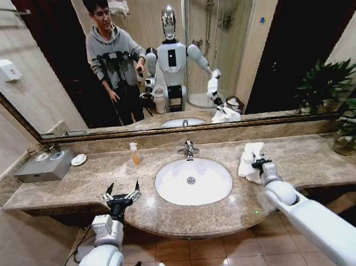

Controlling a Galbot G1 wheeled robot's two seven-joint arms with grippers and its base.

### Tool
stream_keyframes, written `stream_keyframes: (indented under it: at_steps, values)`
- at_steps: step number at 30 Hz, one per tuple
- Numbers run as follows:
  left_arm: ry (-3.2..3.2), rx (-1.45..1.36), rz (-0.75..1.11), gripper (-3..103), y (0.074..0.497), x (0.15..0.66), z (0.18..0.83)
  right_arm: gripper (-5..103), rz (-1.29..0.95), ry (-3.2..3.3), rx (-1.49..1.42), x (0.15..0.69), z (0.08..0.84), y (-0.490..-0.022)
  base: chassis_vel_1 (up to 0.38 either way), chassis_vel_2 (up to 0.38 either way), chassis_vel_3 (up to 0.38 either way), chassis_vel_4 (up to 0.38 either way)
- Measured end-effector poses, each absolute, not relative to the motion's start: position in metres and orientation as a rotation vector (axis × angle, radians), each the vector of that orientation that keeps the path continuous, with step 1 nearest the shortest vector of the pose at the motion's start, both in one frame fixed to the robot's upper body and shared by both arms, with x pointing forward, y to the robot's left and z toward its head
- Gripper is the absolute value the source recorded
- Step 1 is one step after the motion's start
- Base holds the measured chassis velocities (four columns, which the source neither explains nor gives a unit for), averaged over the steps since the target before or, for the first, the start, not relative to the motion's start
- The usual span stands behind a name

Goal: Pick up the towel from the sink counter and wipe the mirror surface.

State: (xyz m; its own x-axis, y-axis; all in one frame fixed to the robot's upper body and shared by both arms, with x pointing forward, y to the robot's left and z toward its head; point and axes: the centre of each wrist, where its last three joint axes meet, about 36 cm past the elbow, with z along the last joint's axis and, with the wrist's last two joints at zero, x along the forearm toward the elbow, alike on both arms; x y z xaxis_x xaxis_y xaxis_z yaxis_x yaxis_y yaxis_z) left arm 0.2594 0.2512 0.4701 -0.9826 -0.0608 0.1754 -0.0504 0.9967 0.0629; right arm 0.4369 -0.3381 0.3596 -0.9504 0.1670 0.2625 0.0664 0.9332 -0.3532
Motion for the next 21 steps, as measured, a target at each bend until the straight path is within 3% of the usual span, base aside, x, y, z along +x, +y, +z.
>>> stream_keyframes:
  at_steps: [5,14,21]
  values:
    - [-2.961,0.083,-0.087,100,0.251,0.259,0.47,5,0.438,-2.767,-0.114,0.428,0.346,-0.332,0.0,0.0,0.0,0.0]
    - [-2.961,0.083,-0.087,100,0.251,0.259,0.47,3,0.057,-2.848,0.011,0.443,0.349,-0.349,0.0,0.0,0.0,0.0]
    - [-2.961,0.083,-0.087,100,0.251,0.259,0.47,3,0.092,-2.895,0.049,0.441,0.362,-0.348,0.0,0.0,0.0,0.0]
